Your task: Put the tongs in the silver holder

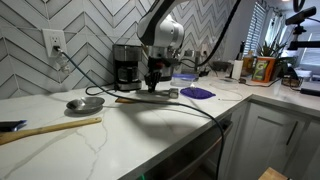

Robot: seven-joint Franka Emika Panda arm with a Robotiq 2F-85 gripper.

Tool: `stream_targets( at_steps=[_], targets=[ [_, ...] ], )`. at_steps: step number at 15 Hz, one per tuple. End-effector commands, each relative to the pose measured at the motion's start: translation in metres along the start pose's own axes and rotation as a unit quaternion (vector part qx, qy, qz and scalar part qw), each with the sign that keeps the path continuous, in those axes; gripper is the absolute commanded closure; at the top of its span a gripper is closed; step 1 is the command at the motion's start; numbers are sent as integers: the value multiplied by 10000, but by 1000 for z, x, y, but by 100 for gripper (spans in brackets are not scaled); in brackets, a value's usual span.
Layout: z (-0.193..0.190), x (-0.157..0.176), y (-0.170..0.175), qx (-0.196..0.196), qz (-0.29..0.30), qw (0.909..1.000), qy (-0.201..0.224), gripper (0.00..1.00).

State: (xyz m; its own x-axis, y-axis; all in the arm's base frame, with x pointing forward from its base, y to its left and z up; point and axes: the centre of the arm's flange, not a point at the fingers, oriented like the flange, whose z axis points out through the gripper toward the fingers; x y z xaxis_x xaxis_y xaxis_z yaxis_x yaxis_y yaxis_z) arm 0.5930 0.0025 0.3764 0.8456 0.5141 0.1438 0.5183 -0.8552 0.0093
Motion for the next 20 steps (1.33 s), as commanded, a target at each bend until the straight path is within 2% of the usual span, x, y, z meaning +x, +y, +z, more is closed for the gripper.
stream_targets(
  at_steps=[1,5,11,14,20],
  targets=[
    [3,2,4,-165,-75,9998,-3,69],
    [5,2,6,-414,-247,9987,-162,74],
    [10,4,8,-562,-538,9967,-217,67],
    [12,6,8,-566,-578,9966,-151,73],
    [19,11,9,-584,-658,9961,-83,78]
  ],
)
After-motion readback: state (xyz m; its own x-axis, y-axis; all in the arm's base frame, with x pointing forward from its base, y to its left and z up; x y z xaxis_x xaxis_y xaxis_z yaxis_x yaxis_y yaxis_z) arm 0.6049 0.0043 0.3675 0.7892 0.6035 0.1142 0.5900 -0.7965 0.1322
